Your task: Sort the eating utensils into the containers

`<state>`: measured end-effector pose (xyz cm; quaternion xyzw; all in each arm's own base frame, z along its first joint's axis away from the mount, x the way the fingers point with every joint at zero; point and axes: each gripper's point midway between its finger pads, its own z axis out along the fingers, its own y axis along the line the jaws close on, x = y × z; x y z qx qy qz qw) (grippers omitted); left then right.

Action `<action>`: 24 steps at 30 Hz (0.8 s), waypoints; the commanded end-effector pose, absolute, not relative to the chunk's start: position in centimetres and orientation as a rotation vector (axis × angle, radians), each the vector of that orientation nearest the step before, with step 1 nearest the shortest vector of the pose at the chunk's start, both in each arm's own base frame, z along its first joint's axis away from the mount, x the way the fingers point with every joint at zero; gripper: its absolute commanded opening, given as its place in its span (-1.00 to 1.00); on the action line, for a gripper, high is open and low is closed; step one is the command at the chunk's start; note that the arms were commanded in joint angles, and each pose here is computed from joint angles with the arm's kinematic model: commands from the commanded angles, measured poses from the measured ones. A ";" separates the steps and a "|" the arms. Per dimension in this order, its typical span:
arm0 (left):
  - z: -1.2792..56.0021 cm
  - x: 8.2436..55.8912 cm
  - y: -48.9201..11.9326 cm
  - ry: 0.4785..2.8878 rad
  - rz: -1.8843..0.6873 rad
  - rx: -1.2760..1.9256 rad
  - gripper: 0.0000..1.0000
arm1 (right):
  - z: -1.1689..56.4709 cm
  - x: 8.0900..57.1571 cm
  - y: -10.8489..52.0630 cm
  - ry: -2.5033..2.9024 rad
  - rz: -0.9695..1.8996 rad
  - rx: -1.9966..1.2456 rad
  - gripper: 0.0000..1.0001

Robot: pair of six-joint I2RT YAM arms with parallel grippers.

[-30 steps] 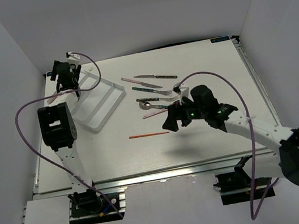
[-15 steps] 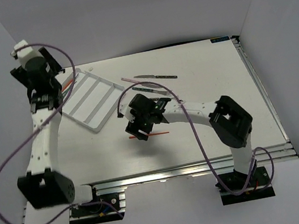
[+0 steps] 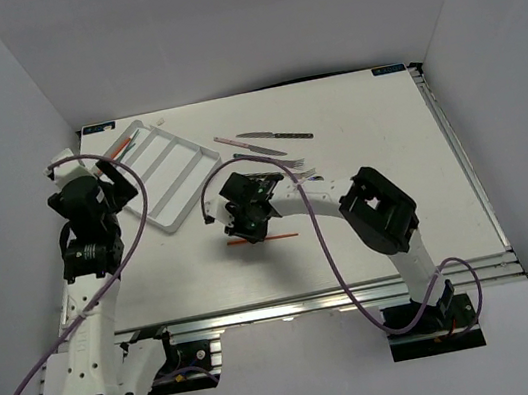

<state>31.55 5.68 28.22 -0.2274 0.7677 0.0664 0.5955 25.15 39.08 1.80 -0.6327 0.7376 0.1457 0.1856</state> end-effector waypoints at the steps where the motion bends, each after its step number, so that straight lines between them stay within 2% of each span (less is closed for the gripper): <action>1: 28.2 31.5 3.5 1.843 0.029 -0.482 0.96 | -2.1 22.5 37.0 2.166 0.447 -1.944 -0.62; 2: 28.1 31.5 3.3 1.848 0.016 -0.477 0.96 | -2.4 22.1 36.6 2.184 0.451 -1.957 -0.68; 3: 27.7 31.6 2.5 1.878 -0.022 -0.458 0.96 | -2.6 21.8 36.5 2.194 0.458 -1.962 -0.91; 4: 27.9 31.7 2.1 1.886 -0.047 -0.445 0.96 | -2.9 21.6 36.2 2.207 0.463 -1.960 -1.00; 7: 27.2 32.1 -0.5 1.950 -0.198 -0.397 0.96 | -1.6 21.6 36.6 2.205 0.504 -1.885 -1.00; 8: 27.0 32.1 -1.6 1.962 -0.270 -0.374 0.96 | 0.5 22.2 37.3 2.167 0.528 -1.822 -1.00; 11: 26.7 31.7 -6.8 1.937 -0.598 -0.285 0.96 | 7.1 24.3 38.6 2.118 0.684 -1.496 -1.00; 12: 27.9 31.8 -8.4 1.878 -0.698 -0.261 0.96 | 9.8 25.5 39.1 2.108 0.836 -1.324 -1.00; 14: 27.8 30.7 -10.2 1.855 -0.831 -0.263 0.96 | 13.0 26.6 37.3 2.136 0.938 -1.046 -1.00; 15: 28.8 30.8 -10.8 1.799 -0.874 -0.241 0.96 | 15.2 28.7 36.5 2.156 1.071 -0.778 -1.00; 16: 29.5 30.1 -12.0 1.773 -0.940 -0.208 0.96 | 17.1 28.9 35.8 2.118 1.159 -0.694 -1.00; 17: 30.0 29.9 -12.8 1.725 -1.010 -0.215 0.96 | 16.5 29.1 34.5 2.144 1.209 -0.619 -1.00; 21: 31.9 27.9 -17.5 1.625 -1.222 -0.103 0.96 | 19.0 27.4 34.8 2.081 1.357 -0.612 -1.00; 24: 31.6 27.9 -19.5 1.621 -1.261 -0.058 0.96 | 22.2 26.3 35.1 1.973 1.488 -0.588 -1.00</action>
